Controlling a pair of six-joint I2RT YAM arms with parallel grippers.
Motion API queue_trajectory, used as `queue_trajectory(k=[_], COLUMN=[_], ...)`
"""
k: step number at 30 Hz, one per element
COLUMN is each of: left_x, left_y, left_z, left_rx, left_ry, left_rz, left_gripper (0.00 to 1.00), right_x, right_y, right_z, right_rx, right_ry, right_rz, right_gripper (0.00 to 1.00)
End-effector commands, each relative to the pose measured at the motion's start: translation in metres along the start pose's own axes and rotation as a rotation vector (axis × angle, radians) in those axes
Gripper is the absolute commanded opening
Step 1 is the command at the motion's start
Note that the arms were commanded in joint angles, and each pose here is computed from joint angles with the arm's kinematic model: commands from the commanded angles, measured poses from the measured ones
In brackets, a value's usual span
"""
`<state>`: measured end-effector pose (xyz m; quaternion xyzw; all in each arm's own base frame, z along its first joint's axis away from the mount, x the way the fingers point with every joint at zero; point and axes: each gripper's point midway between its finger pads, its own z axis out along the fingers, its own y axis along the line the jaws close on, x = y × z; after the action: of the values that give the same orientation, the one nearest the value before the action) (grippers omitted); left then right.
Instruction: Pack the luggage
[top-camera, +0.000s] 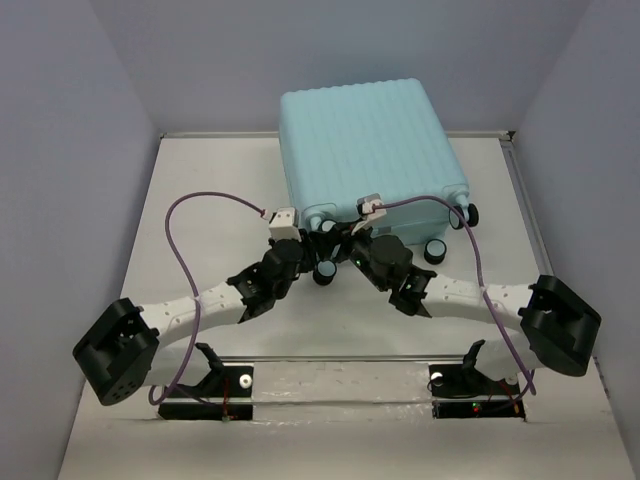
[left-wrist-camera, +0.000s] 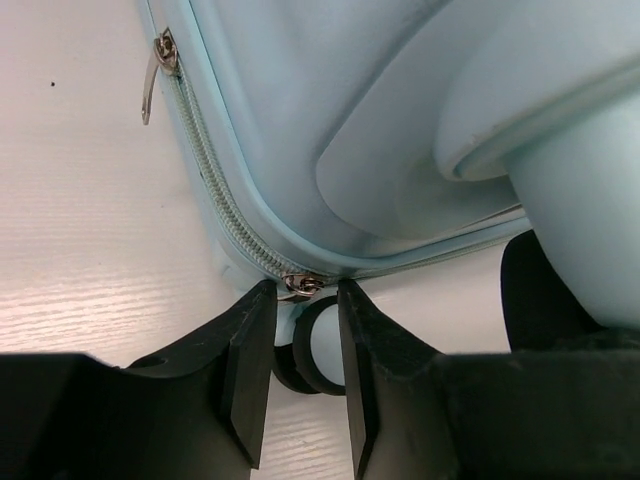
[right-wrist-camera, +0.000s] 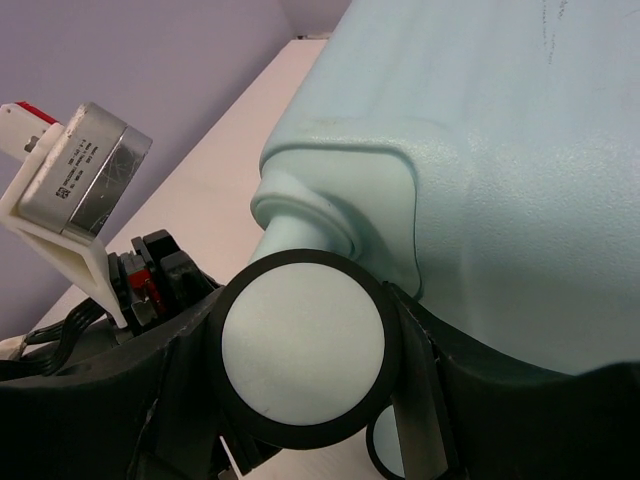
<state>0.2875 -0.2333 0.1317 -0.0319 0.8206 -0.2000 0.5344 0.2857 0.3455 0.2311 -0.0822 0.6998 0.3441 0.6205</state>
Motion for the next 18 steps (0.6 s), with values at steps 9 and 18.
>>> queue_trajectory(k=[9, 18], left_x=[-0.047, -0.034], left_y=[0.004, -0.001], left_z=[0.011, 0.010], left_rx=[-0.099, -0.043], left_ry=[-0.187, -0.157], left_rz=[0.029, 0.036], left_gripper=[0.06, 0.58], right_x=[-0.062, -0.064], right_y=[0.022, 0.022], right_z=[-0.003, -0.005], right_rx=[-0.068, -0.070], right_ry=[-0.165, -0.170], right_rz=[0.068, 0.066], right_gripper=[0.07, 0.07])
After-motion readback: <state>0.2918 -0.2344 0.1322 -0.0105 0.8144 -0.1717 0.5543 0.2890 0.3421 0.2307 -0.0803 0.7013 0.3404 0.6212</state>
